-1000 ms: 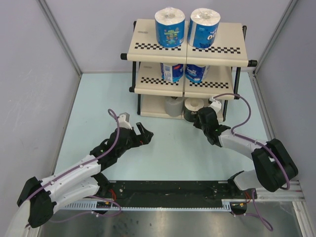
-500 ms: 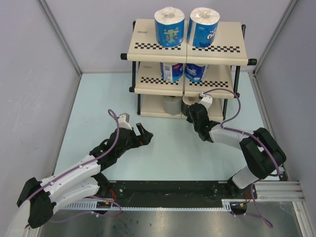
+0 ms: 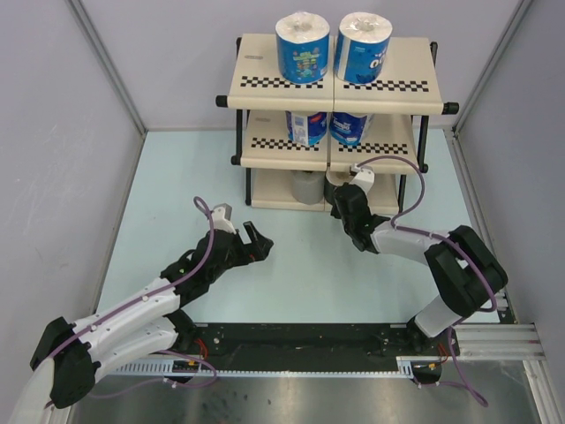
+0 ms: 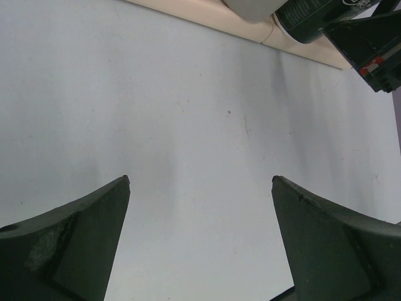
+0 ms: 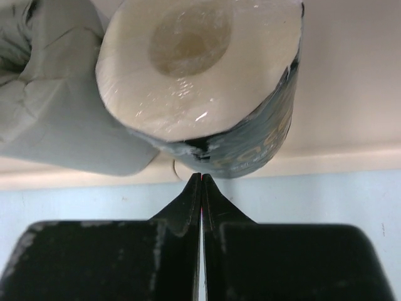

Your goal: Place and organize the paper towels onto the shelf

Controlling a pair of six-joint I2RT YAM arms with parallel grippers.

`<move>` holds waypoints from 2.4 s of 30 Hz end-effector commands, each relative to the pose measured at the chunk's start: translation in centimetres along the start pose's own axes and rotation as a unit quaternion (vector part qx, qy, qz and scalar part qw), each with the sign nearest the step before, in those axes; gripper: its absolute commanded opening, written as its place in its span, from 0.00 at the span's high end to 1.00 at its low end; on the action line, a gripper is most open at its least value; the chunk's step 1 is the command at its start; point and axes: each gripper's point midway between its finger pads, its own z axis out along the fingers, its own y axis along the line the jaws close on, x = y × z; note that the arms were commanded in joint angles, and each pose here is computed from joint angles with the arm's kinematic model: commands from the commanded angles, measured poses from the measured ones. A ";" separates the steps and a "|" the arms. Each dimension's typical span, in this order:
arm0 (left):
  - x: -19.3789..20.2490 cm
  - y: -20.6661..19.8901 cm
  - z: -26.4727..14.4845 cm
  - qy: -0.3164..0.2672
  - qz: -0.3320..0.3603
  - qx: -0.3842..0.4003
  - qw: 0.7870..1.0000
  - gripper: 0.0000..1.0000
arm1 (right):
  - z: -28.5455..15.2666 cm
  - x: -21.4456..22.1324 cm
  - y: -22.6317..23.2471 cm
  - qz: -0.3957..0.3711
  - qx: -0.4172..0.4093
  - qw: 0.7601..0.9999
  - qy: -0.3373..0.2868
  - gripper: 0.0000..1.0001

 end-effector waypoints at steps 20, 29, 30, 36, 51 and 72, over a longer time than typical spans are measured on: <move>0.3 -0.6 -0.1 -0.003 0.001 0.028 1.000 0.00 | -0.5 -2.1 0.0 0.118 -0.147 0.977 -0.099 1.00; 0.8 -0.1 0.2 0.004 0.006 0.020 1.000 0.00 | 0.3 -2.4 0.3 0.122 -0.164 0.971 -0.124 1.00; 0.9 0.0 0.2 0.006 0.006 0.020 1.000 0.00 | 0.4 -2.3 0.2 0.121 -0.162 0.971 -0.125 1.00; 1.2 -0.1 0.3 0.011 0.004 0.020 1.000 0.00 | 0.8 -2.6 0.4 0.114 -0.172 0.967 -0.147 1.00; 1.0 0.1 0.0 0.005 0.006 0.020 1.000 0.00 | 1.3 -3.7 1.5 0.106 -0.212 0.955 -0.176 1.00; 1.1 0.1 0.5 0.005 0.010 0.021 1.000 0.00 | -0.7 -6.5 -6.2 0.141 -0.030 0.948 -0.285 1.00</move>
